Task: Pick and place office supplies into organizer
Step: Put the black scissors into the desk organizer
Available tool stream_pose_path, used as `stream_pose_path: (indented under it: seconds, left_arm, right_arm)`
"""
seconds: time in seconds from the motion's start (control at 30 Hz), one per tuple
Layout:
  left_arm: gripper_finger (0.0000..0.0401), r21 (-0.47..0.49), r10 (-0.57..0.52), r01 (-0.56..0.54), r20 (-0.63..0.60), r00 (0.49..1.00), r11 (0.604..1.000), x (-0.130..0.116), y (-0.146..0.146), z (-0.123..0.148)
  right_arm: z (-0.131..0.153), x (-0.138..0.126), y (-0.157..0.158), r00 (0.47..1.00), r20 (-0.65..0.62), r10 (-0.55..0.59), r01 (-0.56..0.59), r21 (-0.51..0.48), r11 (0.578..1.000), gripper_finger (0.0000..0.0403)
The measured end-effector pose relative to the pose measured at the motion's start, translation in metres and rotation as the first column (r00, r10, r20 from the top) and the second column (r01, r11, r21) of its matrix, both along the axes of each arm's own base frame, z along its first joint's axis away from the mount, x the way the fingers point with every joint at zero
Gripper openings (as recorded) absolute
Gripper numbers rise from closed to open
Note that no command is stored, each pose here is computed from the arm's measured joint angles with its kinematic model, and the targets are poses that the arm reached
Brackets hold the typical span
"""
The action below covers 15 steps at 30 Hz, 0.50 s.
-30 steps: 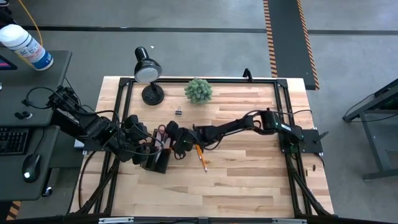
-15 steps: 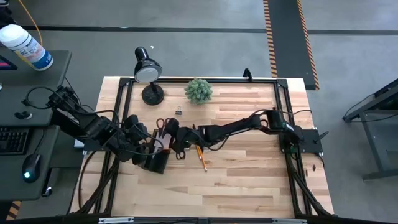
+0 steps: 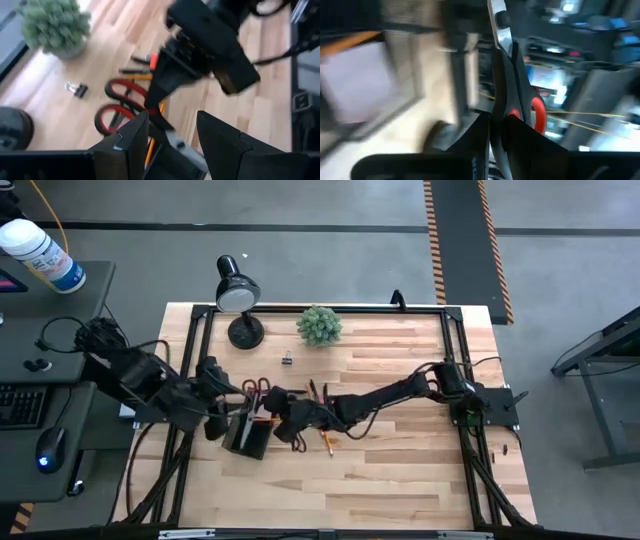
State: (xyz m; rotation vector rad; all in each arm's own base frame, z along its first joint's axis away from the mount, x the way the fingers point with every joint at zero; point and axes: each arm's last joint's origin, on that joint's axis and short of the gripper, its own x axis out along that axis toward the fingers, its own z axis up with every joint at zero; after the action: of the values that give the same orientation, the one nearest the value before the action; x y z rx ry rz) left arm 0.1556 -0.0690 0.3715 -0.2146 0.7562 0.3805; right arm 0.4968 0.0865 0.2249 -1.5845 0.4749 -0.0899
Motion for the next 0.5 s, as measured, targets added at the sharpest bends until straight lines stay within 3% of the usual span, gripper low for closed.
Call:
stream_pose_path:
  seconds: [0.17, 0.37, 0.5]
  left_arm:
    - [0.0154, 0.018, -0.039, 0.038, 0.07, 0.997, 0.999, -0.005, 0.004, 0.029]
    - [0.0154, 0.021, -0.07, 0.068, 0.129, 0.989, 0.997, -0.01, 0.006, 0.048]
    - [0.0154, 0.023, -0.072, 0.07, 0.136, 0.988, 0.997, -0.01, 0.006, 0.051]
  right_arm:
    - [0.011, 0.002, 0.005, 0.997, 0.048, 0.059, -0.051, -0.147, 0.988, 0.0032]
    - [-0.014, 0.013, -0.01, 0.998, -0.011, 0.061, -0.061, -0.307, 0.95, 0.0032]
    - [-0.022, 0.021, -0.021, 0.995, 0.078, 0.061, -0.03, -0.355, 0.934, 0.0032]
